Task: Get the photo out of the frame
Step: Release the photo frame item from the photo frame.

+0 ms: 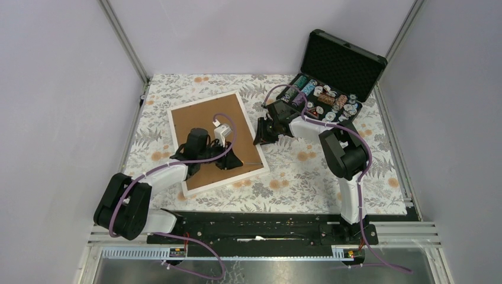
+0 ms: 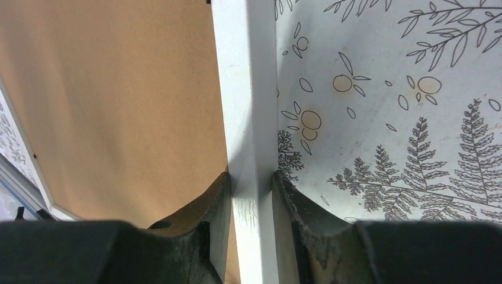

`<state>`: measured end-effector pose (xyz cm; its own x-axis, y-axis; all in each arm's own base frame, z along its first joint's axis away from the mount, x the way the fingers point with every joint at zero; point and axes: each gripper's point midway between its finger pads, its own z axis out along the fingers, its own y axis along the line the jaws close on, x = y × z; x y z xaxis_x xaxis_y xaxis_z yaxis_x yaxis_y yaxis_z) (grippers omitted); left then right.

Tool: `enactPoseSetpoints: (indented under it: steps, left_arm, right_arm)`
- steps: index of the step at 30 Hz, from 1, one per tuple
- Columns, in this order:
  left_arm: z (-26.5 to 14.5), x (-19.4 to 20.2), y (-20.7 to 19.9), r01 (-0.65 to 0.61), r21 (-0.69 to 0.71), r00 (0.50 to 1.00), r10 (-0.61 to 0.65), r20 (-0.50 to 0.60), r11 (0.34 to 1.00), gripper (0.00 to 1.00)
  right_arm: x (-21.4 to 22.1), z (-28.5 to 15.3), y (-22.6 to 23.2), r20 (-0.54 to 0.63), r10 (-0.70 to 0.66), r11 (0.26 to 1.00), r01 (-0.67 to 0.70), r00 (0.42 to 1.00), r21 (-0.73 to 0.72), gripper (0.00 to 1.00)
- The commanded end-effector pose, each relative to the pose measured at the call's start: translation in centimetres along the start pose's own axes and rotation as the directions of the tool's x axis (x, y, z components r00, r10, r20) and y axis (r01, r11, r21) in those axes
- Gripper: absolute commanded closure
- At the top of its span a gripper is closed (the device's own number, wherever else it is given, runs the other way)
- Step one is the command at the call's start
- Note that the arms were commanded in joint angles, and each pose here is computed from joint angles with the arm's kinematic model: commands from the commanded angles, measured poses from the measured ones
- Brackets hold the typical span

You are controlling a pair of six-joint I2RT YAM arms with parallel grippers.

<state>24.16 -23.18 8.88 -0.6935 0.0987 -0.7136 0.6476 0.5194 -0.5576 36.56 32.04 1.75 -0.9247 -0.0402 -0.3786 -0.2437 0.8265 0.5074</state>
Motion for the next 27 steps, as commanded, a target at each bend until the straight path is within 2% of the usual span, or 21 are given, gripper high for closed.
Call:
enactPoseSetpoints:
  steps: [1,7,10,11,13,18,21,27]
  left_arm:
    - [0.9,-1.4,-4.1,0.010,0.069,0.999,-0.008,-0.032,0.998,1.00]
    - [2.2,-3.8,-6.6,0.045,0.037,0.999,-0.044,-0.031,0.998,1.00]
    - [2.4,-4.8,-7.2,0.063,0.046,0.998,-0.062,-0.025,0.997,1.00]
    - [2.3,-5.0,-7.2,0.049,0.042,0.998,-0.048,-0.030,0.998,1.00]
    - [1.9,-4.9,-6.8,0.012,0.014,0.999,-0.011,-0.046,1.000,1.00]
    - [-0.4,-5.2,-5.2,0.006,-0.029,0.998,-0.008,-0.060,1.000,1.00]
    - [-1.7,-5.3,-4.5,0.014,-0.053,1.000,-0.015,-0.015,0.999,1.00]
    - [-2.3,-3.3,-4.2,0.158,-0.053,0.987,-0.157,0.022,0.986,1.00]
  right_arm:
    - [6.5,3.6,-3.9,-0.140,0.043,0.983,-0.017,0.989,0.182,1.00]
    - [6.8,3.7,-3.7,-0.141,0.057,0.981,-0.029,0.988,0.191,1.00]
    - [6.4,3.7,-2.7,-0.148,0.027,0.990,-0.006,0.989,0.144,1.00]
    - [6.0,3.5,-2.2,-0.148,0.001,0.993,0.017,0.989,0.119,0.97]
    - [4.7,2.6,-1.3,-0.134,-0.046,0.995,0.057,0.990,0.078,0.75]
    - [0.3,-1.0,-0.1,-0.043,-0.069,0.998,0.069,0.997,0.008,0.50]
    - [-0.1,-2.7,-0.5,-0.031,-0.074,0.997,0.073,0.997,-0.021,0.44]
    - [3.0,-4.7,-0.8,-0.086,-0.088,0.991,0.079,0.992,-0.110,0.38]
